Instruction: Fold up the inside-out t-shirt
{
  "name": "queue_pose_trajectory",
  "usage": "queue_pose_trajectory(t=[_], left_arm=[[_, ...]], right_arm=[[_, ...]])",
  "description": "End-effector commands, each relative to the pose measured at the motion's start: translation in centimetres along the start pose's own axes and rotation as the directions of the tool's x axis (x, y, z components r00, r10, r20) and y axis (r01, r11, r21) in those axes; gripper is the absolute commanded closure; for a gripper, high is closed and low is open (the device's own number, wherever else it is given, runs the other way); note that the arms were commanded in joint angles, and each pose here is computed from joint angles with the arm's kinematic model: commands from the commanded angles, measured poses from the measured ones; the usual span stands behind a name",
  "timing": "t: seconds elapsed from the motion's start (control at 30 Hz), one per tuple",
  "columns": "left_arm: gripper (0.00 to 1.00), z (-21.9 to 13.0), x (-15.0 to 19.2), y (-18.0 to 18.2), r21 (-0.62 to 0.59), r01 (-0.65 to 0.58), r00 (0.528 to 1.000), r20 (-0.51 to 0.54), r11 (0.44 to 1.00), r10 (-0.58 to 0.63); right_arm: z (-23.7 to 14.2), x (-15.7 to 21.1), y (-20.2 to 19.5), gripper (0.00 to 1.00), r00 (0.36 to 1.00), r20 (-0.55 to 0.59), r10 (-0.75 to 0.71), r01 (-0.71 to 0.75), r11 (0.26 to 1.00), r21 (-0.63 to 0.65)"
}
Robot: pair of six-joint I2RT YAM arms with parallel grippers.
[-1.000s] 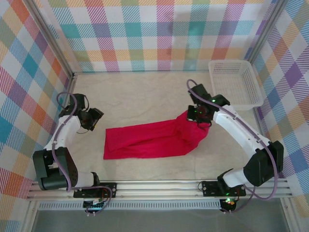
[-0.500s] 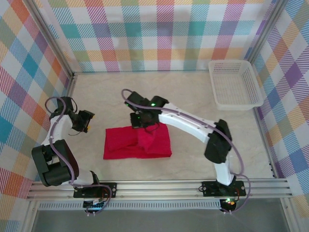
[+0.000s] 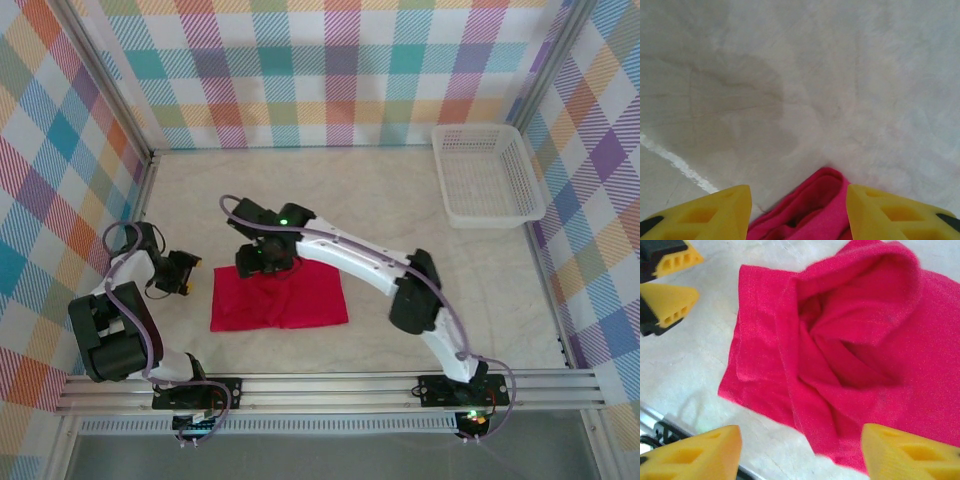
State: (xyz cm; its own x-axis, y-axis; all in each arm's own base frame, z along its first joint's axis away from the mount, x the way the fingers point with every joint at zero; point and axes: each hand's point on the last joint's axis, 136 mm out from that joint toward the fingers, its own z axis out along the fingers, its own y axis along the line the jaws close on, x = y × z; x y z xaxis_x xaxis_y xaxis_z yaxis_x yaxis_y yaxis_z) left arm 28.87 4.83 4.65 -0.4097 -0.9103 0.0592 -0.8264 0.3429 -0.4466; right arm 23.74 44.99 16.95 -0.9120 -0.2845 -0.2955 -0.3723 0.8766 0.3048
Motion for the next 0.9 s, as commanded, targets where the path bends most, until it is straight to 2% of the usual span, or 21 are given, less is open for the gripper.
queue_pose_trajectory(t=[0.0, 0.07, 0.17, 0.33, 0.47, 0.57, 0.73, 0.8, 0.87], left_arm=[[0.49, 1.1, 0.6, 0.1, 0.026, 0.009, 0.999, -0.033, 1.0, -0.008], [0.52, 2.0, 1.2, -0.2, 0.026, -0.005, 0.999, -0.042, 1.0, 0.006], [0.54, 3.4, 2.6, -1.1, -0.005, -0.063, 0.997, -0.053, 0.998, 0.063], [0.57, 6.8, 5.0, -3.2, -0.036, -0.122, 0.988, -0.094, 0.992, 0.119], [0.58, 8.7, 5.7, -5.2, -0.049, -0.153, 0.984, -0.098, 0.987, 0.148], [0.58, 10.0, 6.3, -7.2, -0.037, -0.18, 0.978, -0.111, 0.983, 0.175], [0.59, 11.6, 6.9, -13.5, 0.06, -0.261, 0.956, -0.12, 0.963, 0.267], [0.59, 11.0, 6.5, -14.4, 0.04, -0.294, 0.948, -0.116, 0.955, 0.297], [0.59, 8.9, 5.9, -16.4, 0.047, -0.37, 0.926, -0.061, 0.928, 0.373]], right_arm=[[-1.6, -0.6, -4.7, 0.5, 0.996, 0.043, 0.074, -0.074, 0.997, -0.015], [-0.3, -0.5, -7.4, 0.67, 0.987, 0.031, 0.157, -0.154, 0.986, -0.062], [1.7, -0.1, -10.7, 0.83, 0.97, 0.001, 0.244, -0.243, 0.967, -0.073], [6.7, 2.1, -14.9, 0.85, 0.935, -0.105, 0.338, -0.345, 0.937, -0.057], [9.8, 2.9, -20.7, 0.88, 0.886, -0.118, 0.449, -0.447, 0.893, 0.04], [9.9, 1.9, -23.9, 0.87, 0.87, -0.087, 0.484, -0.48, 0.875, 0.07], [8.2, -0.7, -27.9, 0.87, 0.864, -0.039, 0.502, -0.495, 0.861, 0.115], [7.4, -1.6, -29.2, 0.87, 0.861, -0.022, 0.508, -0.501, 0.856, 0.125], [6.5, -2.1, -29.6, 0.87, 0.864, -0.018, 0.504, -0.497, 0.857, 0.137]])
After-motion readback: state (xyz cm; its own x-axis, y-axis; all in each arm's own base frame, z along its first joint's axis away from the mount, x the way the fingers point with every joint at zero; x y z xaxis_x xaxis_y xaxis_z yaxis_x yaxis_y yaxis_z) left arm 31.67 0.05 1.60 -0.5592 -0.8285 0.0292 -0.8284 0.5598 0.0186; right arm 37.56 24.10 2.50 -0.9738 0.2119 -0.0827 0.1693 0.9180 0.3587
